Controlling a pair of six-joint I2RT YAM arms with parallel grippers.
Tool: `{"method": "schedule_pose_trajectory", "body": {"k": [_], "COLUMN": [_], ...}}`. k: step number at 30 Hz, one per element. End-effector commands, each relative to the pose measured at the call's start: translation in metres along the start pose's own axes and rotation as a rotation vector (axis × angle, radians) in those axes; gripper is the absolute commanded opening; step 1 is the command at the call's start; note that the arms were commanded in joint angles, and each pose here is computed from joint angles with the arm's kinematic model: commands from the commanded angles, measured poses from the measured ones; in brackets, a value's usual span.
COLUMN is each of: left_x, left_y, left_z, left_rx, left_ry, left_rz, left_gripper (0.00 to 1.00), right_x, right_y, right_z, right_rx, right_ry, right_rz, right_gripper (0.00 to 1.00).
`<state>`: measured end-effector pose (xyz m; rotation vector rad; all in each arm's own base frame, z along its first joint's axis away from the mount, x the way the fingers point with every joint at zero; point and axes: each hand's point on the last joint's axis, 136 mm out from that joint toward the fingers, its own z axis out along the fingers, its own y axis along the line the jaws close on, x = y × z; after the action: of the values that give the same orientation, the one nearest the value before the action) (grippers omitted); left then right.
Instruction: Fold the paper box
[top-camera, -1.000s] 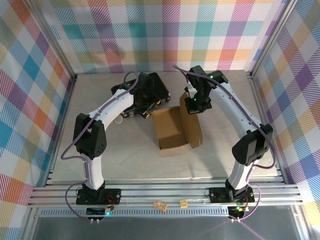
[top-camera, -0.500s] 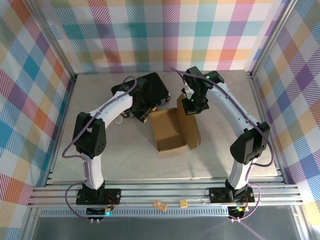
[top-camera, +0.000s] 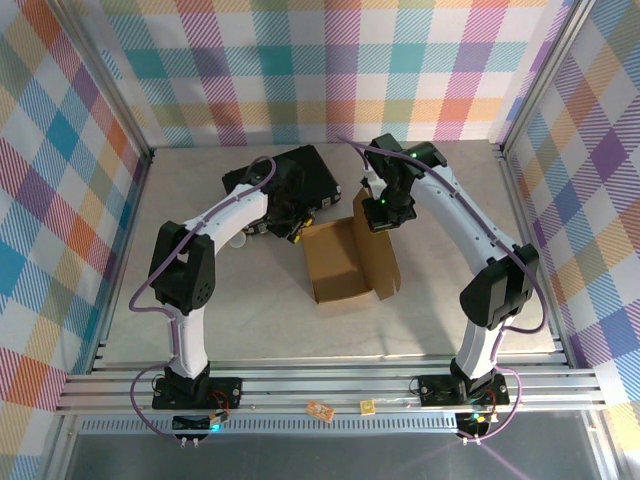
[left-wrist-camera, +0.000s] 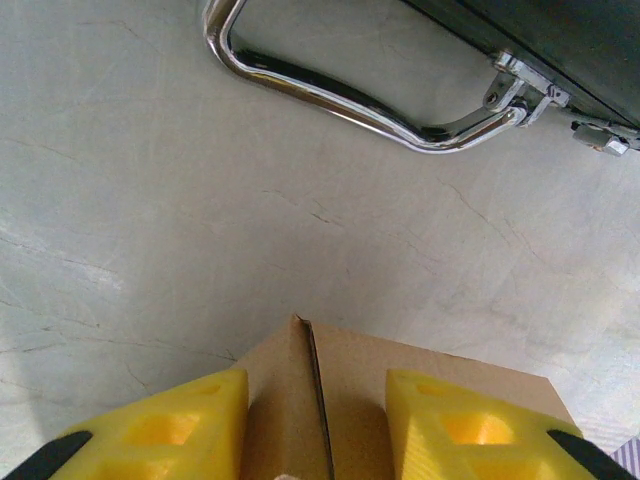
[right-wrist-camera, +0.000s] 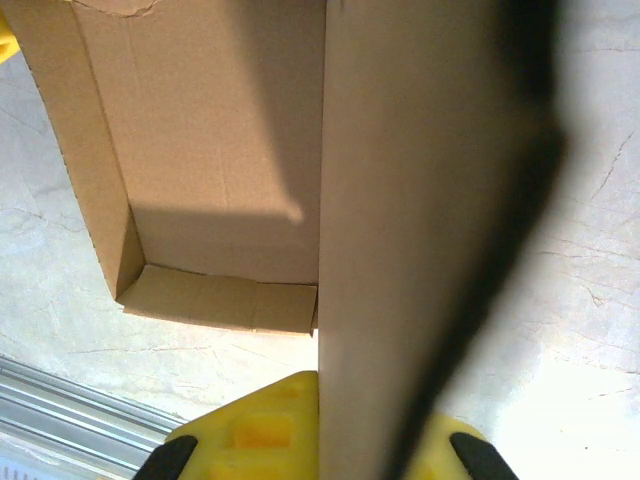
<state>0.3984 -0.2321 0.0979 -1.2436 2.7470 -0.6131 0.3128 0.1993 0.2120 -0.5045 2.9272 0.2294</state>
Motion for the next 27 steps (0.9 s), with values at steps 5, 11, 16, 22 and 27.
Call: {"method": "schedule_pose_trajectory", "body": {"k": [5,11,16,22,27], "left_x": [0.006,0.01,0.012,0.013,0.017], "left_y": [-0.002,-0.009,-0.011,-0.018,-0.021], "left_z": [0.006,0.01,0.014,0.016,0.018], "left_rx": [0.015,0.035,0.014,0.028,0.031], "left_ry": [0.055,0.092,0.12,0.137,0.167], "left_rz": [-0.001,0.008,0.022,0.02,0.019], "left_gripper": [0.41,0.42,0.44,0.4,0.54], "right_x": [-0.013,-0.014,-0.016,-0.017,-0.018], "right_y": [0.016,0.022,0.028,0.043,0.05], "right_z": [-0.002,0.0,0.001,0.003,0.005], "right_rx": [-0.057,-0.065,-0.077,-0.099,-0.11], "right_ry": [-0.032,-0.028,-0.03,-0.03,-0.034], "right_rz": [-0.054,-0.086,-0.124,-0.17,-0.198], "right_gripper": [0.0,0.0,0.0,0.0,0.0]}}
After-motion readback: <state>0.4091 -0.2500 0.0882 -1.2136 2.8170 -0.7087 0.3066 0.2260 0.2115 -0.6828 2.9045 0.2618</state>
